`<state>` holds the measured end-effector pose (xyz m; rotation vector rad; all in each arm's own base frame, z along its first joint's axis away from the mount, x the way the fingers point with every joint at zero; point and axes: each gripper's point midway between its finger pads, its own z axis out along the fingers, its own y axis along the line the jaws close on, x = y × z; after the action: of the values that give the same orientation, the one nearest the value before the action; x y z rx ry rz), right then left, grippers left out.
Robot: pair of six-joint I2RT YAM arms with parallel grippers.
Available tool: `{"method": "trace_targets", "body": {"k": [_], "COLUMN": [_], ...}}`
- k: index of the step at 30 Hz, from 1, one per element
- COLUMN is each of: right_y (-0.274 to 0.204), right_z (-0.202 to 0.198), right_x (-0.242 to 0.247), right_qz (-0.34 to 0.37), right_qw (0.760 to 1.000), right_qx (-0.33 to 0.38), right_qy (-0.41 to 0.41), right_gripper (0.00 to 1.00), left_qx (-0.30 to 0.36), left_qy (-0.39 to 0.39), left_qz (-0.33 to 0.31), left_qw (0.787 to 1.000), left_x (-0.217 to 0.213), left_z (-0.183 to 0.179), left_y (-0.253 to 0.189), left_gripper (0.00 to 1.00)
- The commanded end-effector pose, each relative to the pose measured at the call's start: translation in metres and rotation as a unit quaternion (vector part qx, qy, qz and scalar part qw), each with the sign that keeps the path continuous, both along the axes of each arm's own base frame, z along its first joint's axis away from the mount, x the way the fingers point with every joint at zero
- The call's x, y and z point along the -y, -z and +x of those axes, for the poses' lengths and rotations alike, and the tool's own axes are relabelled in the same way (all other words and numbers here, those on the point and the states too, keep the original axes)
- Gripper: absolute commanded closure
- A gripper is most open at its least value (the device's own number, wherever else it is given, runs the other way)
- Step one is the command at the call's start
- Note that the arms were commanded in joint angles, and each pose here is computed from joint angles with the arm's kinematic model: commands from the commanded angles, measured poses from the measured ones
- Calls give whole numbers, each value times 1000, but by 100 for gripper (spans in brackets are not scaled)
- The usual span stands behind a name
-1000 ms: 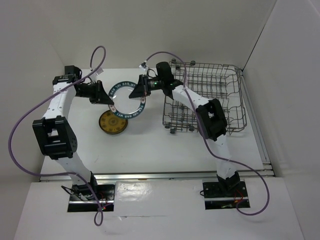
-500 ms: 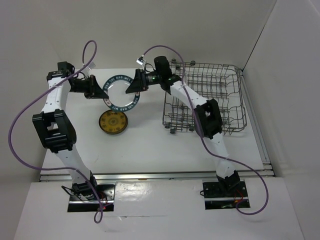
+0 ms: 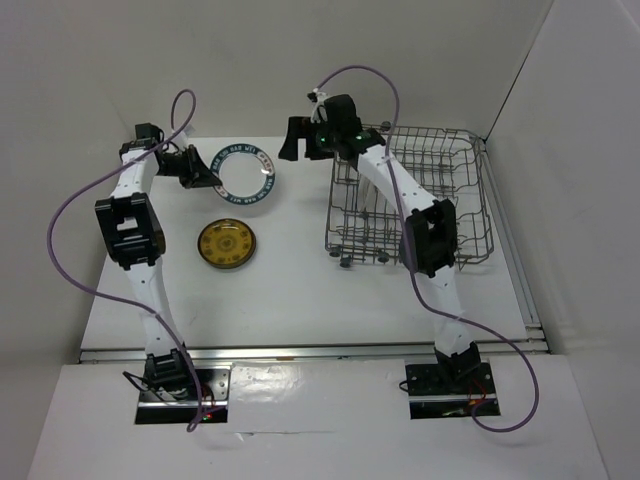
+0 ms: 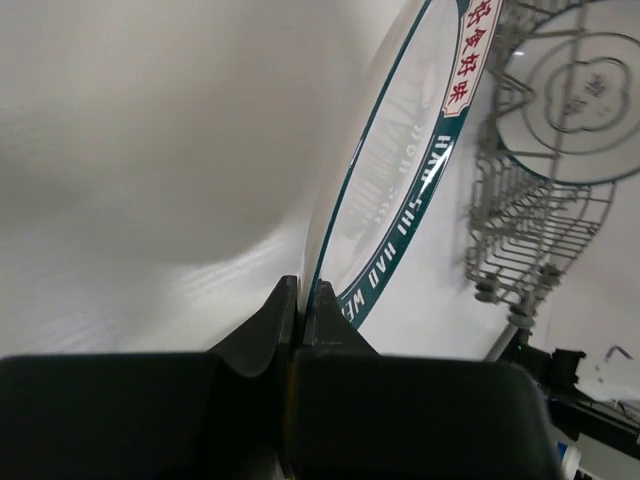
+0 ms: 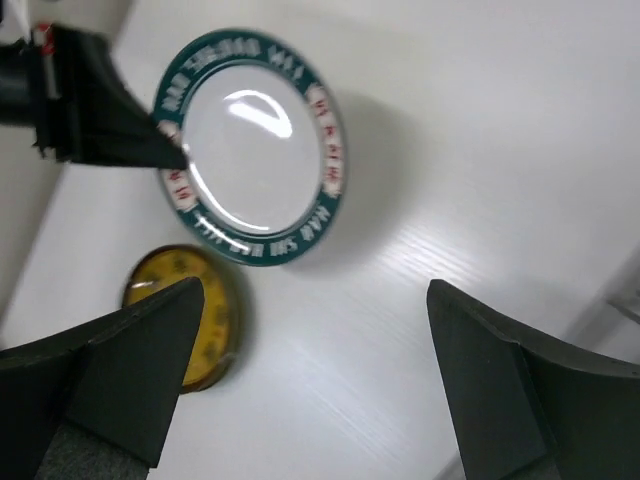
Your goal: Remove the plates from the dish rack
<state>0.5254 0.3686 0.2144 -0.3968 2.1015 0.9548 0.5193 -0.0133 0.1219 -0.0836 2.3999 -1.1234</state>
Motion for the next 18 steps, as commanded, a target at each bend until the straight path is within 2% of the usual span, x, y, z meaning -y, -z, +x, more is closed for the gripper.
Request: {"method": "trace_targets", "body": {"k": [1,3,4,6,10,13,14,15,18], "right_y": [-105,-108,-114,-92,-81,-43,-31,-23,-8], "right_z": [12,13,11,11,5,9,11,9,4], "right_x": [92,125,148,171,199,213,217,216,215], "right_qz": [-109,-149,-173,-217,-262,-275,-274,-273,-266], "right_qw": [967,948,930,913,888,885,882,883,891], "right_qx": [120,121,126,110,88,37,22,12,-5], "right_qy": [197,254,300,327,368,374,383,381,369], "right_gripper": [0,0,0,0,0,0,0,0,0], "left_qx": [31,29,40,21,-7,-54,-54,-72,-100], "left_qy": [-13,-19,-24,-44,-65,-78,-79,-83,-79], "left_qz": [9,15,20,13,18,34,34,41,41], "left_qw": [999,999,999,999,998,995,995,993,991], "left_x": [3,4,1,0,-9,-13,-13,-15,-10], "left_z": [24,34,42,49,50,40,40,36,30], "left_y": [-8,7,5,13,34,65,65,77,97], "left_gripper": [100,100,100,100,100,95,91,81,73]}}
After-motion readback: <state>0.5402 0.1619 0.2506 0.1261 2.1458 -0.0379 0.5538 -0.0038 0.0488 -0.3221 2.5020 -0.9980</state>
